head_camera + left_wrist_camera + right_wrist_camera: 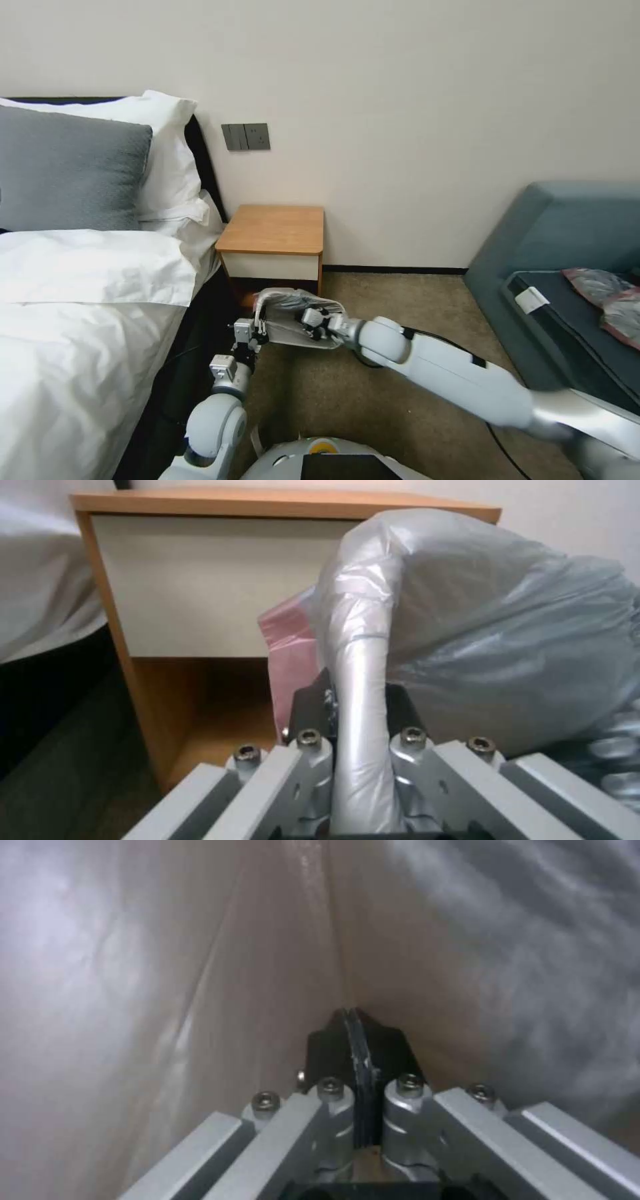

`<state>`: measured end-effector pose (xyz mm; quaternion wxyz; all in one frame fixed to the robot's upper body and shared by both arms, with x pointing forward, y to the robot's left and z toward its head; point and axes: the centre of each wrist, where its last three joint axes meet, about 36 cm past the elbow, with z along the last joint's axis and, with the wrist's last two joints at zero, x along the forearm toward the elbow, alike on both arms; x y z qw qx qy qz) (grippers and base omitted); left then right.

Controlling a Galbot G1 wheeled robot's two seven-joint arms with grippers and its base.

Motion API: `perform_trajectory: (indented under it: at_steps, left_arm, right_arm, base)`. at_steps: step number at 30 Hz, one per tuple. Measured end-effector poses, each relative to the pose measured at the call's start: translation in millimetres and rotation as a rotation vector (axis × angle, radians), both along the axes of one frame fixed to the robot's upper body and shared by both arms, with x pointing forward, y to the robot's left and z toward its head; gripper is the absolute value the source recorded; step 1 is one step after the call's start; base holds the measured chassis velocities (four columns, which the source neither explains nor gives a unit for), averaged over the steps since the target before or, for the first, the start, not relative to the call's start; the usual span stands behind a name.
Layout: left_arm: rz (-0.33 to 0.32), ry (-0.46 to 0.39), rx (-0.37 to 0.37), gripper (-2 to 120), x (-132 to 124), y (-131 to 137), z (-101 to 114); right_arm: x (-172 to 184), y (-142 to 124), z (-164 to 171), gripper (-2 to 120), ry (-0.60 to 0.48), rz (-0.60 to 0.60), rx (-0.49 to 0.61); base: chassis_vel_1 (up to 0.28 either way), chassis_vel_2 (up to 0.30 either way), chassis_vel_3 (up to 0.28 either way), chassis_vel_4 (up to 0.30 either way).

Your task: Pick up the garbage bag from the table and place it over the trash can.

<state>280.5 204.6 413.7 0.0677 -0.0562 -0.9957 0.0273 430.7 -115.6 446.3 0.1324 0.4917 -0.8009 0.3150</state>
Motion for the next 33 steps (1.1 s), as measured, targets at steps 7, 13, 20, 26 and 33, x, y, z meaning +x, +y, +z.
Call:
perform_trajectory:
  at_steps: [7, 13, 20, 26, 33]
  left_arm:
    - [-0.013, 0.006, 0.002, 3, -6, -5, 0]
    - [-0.01, 0.009, -0.003, 3, -9, -7, 0]
    - [0.019, 0.003, -0.019, 3, -6, -2, 2]
    - [0.065, 0.04, -0.091, 3, -2, 2, 3]
    - [0.104, 0.137, -0.211, 3, 3, 4, 1]
  right_arm:
    - [26, 24, -19, 0, -0.008, 0.021, -0.067]
    - [38, 32, -34, 0, -0.01, 0.033, -0.105]
    - [21, 18, -22, 0, -0.023, 0.02, -0.033]
    - [-8, -18, 9, 0, -0.061, -0.004, 0.078]
    - [-46, -79, 41, 0, -0.139, -0.076, 0.206]
  base:
    - [0.0, 0.0, 0.0, 0.0]
    - [0.0, 0.0, 0.0, 0.0]
    - [0.0, 0.0, 0.0, 0.0]
    - [0.0, 0.0, 0.0, 0.0]
    - [0.0, 0.0, 0.0, 0.0]
